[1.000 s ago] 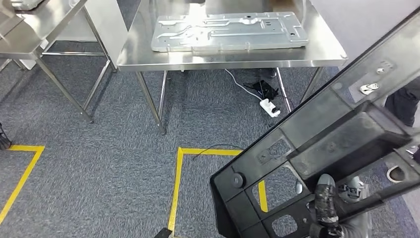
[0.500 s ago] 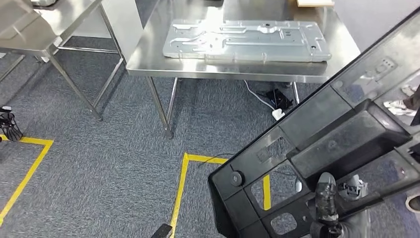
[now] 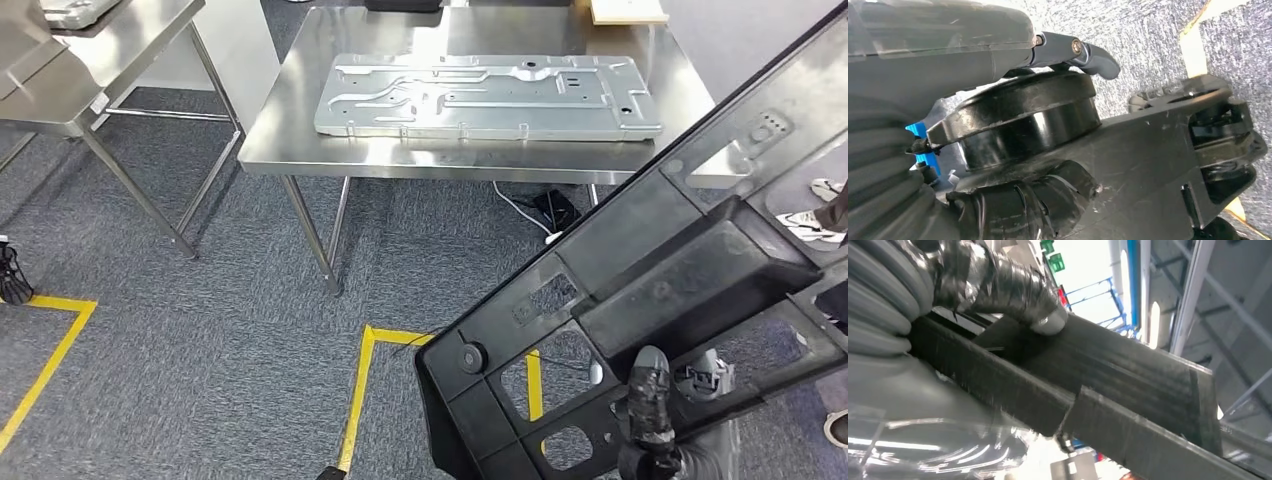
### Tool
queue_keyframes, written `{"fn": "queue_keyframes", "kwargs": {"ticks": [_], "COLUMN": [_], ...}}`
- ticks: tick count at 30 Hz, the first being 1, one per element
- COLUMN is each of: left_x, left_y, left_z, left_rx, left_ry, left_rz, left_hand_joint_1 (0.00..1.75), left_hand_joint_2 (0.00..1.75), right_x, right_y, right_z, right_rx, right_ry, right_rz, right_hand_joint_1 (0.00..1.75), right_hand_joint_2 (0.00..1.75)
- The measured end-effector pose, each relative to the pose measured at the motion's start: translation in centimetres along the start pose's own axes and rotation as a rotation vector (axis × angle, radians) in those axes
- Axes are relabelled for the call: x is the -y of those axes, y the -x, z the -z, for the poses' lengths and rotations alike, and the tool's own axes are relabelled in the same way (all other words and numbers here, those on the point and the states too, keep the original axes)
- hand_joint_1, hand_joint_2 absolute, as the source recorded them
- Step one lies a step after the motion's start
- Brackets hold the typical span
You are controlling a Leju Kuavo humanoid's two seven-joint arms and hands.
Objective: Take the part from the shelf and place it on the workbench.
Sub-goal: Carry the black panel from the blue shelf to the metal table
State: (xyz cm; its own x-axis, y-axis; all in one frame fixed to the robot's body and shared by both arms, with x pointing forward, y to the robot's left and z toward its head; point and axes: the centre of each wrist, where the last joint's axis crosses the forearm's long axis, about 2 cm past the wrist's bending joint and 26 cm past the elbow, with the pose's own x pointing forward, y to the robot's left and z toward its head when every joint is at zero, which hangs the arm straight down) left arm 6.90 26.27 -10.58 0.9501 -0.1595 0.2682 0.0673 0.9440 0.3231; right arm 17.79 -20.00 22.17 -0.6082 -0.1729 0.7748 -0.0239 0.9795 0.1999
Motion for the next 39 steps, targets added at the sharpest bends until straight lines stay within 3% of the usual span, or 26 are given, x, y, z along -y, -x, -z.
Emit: {"fn": "queue_keyframes", "kwargs": {"ticks": [13,39], "left_x": [0.2,0.3], "left_y": [0.2,0.1], "left_z": [-0.1,-0.1], "left_rx": [-0.043,0.003], "left_ry": [-0.008,-0.021], "left_rz": [-0.017,-0.013], "left_hand_joint_1": [0.0,0.0], "left_hand_joint_2": [1.75,1.75], "right_x": [0.1,-0.1], "right_y": [0.3,1.5], "right_z": [0.1,-0.4], "right_rx": [-0.021,-0.036], "right_ry": [-0.025,-0.05], "right_rz": [-0.009,-0.013], "right_hand_joint_1": [1.75,1.75], "right_hand_joint_2": [1.75,1.75]}}
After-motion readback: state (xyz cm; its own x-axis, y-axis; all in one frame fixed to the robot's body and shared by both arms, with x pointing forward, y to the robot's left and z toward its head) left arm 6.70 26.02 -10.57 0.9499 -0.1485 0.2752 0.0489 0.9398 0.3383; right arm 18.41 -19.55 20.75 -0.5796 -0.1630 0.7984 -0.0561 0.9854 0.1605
